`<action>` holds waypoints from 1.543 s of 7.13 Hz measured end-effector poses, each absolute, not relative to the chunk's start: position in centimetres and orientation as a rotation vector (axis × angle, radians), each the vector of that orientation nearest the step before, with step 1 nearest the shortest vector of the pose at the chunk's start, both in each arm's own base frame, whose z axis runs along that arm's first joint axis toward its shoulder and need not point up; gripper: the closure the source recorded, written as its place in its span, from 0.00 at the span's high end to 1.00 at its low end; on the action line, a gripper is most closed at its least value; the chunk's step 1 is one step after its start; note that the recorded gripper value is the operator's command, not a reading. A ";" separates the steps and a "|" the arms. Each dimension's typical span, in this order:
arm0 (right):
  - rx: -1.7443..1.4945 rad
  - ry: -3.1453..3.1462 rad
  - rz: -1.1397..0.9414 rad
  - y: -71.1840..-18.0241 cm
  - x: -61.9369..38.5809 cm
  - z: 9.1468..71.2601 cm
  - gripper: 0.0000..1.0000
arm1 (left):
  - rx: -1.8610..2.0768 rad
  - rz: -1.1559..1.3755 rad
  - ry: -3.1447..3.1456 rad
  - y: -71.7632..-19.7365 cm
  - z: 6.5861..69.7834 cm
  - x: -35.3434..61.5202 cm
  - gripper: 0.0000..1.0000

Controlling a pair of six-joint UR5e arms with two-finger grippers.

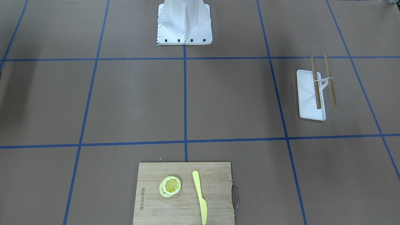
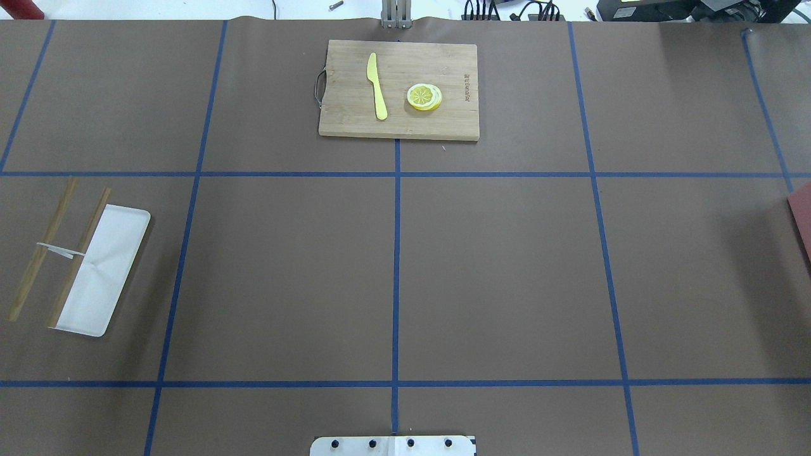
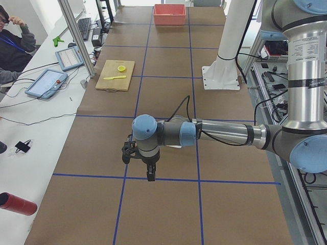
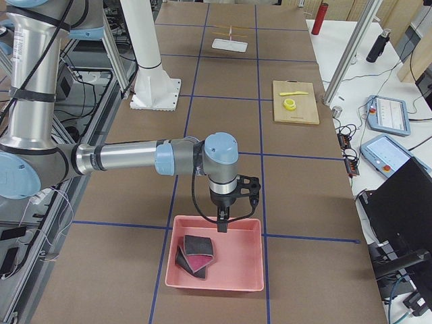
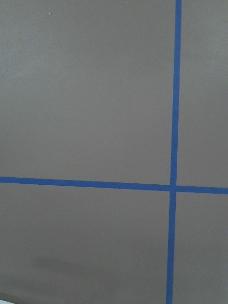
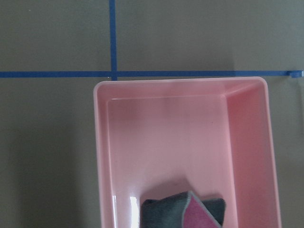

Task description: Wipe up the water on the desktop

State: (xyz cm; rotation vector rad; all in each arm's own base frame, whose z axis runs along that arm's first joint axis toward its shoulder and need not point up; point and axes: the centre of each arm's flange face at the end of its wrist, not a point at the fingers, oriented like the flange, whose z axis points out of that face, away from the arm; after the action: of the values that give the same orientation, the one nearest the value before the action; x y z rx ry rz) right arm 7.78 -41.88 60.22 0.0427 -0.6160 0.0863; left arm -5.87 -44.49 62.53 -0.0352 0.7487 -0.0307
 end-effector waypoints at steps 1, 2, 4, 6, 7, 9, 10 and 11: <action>0.022 -0.664 0.109 -42.0 6.9 60.1 1.00 | -0.032 -0.030 0.748 -44.5 62.4 -5.9 0.98; 0.006 -0.700 0.119 -41.9 6.4 60.2 1.00 | -0.030 -0.029 0.748 -44.5 62.3 -5.9 0.98; 0.002 -0.720 0.115 -41.8 6.2 60.2 1.00 | -0.020 -0.026 0.746 -43.9 61.7 -5.9 0.98; 0.015 -0.725 0.107 -42.0 6.1 59.6 1.00 | -0.017 -0.037 0.750 -43.7 61.2 -5.9 0.98; 0.018 -0.725 0.106 -42.0 6.1 59.4 1.00 | -0.018 -0.042 0.751 -43.5 61.1 -5.9 0.98; 0.020 -0.722 0.105 -42.1 6.2 59.3 1.00 | -0.023 -0.045 0.748 -43.4 61.3 -5.9 0.98; 0.019 -0.722 0.105 -42.0 6.2 59.3 1.00 | -0.025 -0.045 0.747 -43.4 61.4 -5.9 0.98; 0.016 -0.724 0.106 -41.9 6.2 59.4 1.00 | -0.025 -0.044 0.745 -43.4 61.5 -5.9 0.98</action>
State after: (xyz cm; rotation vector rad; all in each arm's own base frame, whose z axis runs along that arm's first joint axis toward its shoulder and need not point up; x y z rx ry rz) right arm 6.16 -41.94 59.41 0.0164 -0.7237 0.1059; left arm -5.92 -43.39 61.49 -0.0251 0.7454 -0.0444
